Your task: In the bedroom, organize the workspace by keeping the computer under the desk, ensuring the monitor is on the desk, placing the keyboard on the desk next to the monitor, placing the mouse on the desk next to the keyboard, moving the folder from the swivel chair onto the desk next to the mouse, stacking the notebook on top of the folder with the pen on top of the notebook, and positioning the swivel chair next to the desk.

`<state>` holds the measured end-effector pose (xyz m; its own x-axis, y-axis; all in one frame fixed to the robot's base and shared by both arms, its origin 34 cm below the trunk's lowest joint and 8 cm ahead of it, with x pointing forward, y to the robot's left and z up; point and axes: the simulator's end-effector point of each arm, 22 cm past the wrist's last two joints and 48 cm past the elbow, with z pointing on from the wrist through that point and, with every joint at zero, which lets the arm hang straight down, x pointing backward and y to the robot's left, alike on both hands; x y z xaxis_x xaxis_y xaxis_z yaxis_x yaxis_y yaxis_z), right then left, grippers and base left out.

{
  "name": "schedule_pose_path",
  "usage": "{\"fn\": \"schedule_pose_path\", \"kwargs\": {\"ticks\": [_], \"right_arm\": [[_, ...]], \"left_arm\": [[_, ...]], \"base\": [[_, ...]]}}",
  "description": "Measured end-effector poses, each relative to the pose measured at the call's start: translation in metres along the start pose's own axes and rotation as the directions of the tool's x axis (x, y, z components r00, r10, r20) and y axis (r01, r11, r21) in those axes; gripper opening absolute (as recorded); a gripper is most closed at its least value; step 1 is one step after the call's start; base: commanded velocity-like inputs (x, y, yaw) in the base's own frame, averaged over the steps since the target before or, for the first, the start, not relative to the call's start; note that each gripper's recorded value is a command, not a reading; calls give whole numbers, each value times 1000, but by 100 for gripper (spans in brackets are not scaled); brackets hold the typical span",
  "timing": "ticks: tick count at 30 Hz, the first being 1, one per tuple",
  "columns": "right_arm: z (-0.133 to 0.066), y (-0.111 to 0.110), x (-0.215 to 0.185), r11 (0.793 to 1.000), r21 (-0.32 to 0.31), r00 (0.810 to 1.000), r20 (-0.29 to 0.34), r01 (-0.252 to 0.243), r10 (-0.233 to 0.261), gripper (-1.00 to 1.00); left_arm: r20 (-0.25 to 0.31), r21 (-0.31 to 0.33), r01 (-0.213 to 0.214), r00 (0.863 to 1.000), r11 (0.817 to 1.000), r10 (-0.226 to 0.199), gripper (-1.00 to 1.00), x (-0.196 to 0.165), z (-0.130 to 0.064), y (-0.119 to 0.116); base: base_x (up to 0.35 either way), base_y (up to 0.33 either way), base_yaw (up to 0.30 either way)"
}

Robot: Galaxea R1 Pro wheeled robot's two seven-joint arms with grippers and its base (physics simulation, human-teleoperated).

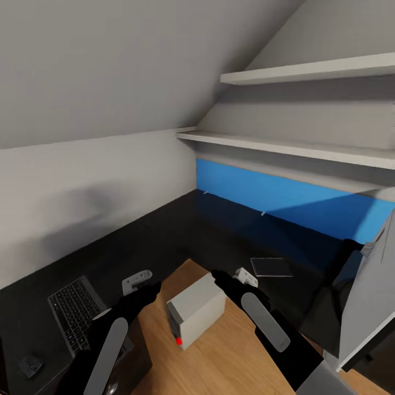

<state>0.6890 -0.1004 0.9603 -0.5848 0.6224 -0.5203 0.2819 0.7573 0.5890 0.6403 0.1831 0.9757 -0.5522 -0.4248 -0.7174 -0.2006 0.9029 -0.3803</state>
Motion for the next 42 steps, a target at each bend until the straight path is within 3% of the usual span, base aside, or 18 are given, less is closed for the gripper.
{"fn": "schedule_pose_path", "kwargs": {"ticks": [23, 42], "right_arm": [[0, 0, 1, 1000, 1, 1000, -1, 0, 0, 100], [0, 0, 1, 1000, 1, 1000, -1, 0, 0, 100]], "left_arm": [[1, 1, 0, 1000, 1000, 0, 100, 0, 0, 0], [2, -1, -1, 1000, 1000, 1, 100, -1, 0, 1]], "base": [[96, 0, -2], [267, 0, 0]]}}
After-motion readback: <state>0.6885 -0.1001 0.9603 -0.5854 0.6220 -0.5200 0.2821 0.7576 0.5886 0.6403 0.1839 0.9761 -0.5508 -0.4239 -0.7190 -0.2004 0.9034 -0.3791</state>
